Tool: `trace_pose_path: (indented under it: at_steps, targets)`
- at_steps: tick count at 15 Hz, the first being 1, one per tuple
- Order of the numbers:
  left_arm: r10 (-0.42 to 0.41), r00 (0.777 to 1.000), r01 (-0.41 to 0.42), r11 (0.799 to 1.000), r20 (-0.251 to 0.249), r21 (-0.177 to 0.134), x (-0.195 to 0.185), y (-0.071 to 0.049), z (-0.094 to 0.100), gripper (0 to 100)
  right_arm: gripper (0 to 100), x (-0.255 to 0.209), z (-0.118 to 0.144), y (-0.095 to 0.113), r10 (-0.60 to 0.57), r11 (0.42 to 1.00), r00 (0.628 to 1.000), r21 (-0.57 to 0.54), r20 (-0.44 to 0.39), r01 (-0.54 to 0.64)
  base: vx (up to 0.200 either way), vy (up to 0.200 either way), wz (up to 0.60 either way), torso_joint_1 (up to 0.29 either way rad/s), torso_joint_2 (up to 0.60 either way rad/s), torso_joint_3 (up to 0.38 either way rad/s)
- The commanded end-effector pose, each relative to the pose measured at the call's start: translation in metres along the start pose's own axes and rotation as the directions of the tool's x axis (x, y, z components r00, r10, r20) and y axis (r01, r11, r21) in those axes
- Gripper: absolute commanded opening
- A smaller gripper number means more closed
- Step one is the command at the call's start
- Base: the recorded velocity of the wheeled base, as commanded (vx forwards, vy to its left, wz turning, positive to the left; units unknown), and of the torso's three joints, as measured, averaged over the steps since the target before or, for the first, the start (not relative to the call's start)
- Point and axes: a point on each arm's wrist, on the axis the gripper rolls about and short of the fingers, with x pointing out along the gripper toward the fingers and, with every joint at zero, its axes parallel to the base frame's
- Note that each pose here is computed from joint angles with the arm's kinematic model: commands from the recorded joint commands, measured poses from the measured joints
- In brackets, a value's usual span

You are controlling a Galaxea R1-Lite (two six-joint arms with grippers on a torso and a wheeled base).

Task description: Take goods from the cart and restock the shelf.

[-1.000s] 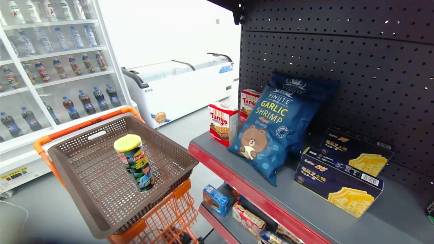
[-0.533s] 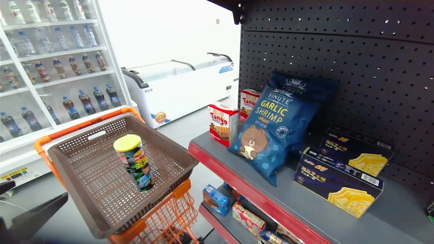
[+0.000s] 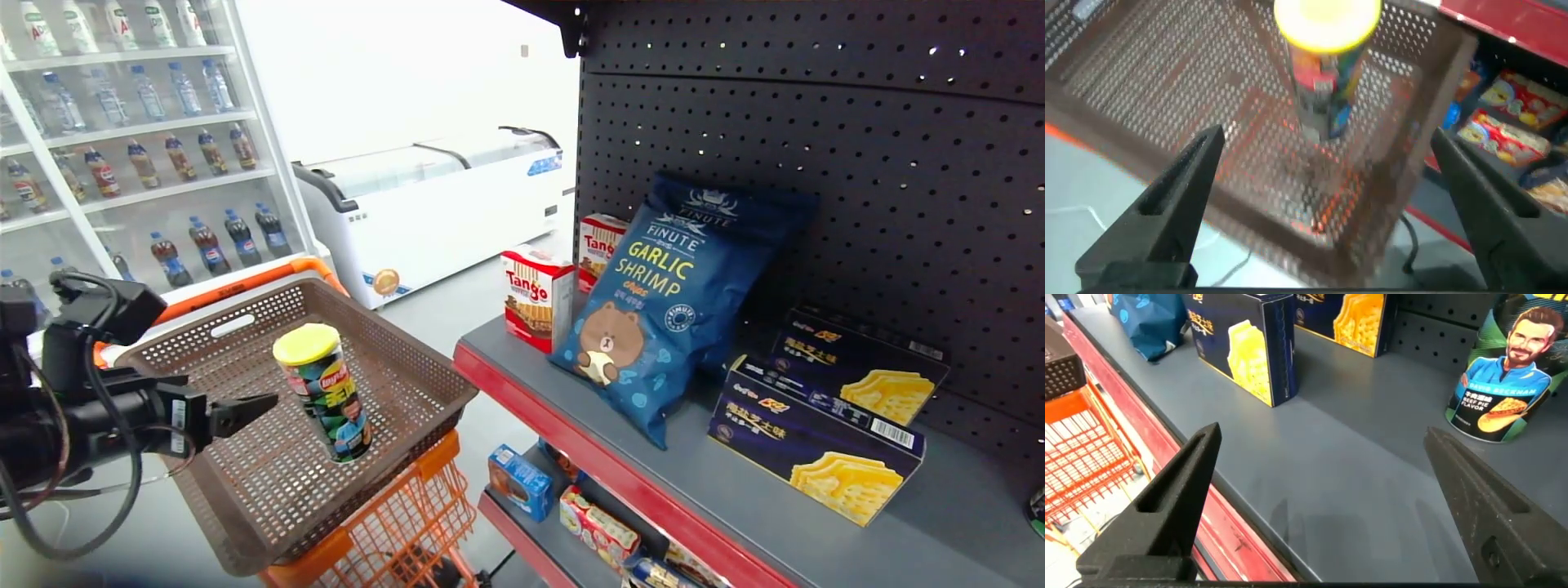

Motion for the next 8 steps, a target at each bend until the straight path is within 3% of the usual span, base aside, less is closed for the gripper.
trace_pose_path:
  at_steps: [1, 6, 8]
  targets:
    - [-0.047, 0.995, 0.046, 0.999, -0.090, -0.008, 0.054, 0.000, -0.027, 100, 100, 0.000, 0.000, 0.000, 0.001, 1.000, 1.000, 0.000, 0.001, -0.001, 0.000, 0.000, 0.00, 0.000, 0.00, 0.000]
    - [-0.055, 0.996, 0.055, 0.998, -0.067, 0.008, 0.099, 0.002, -0.042, 100, 100, 0.000, 0.000, 0.000, -0.001, 1.000, 1.000, 0.001, 0.001, 0.001, 0.000, 0.000, 0.00, 0.000, 0.00, 0.000]
    - [-0.044, 0.999, 0.043, 0.999, 0.022, 0.027, 0.122, 0.004, -0.048, 100, 100, 0.000, 0.000, 0.000, 0.001, 1.000, 1.000, 0.000, 0.001, -0.001, 0.000, 0.000, 0.00, 0.000, 0.00, 0.000]
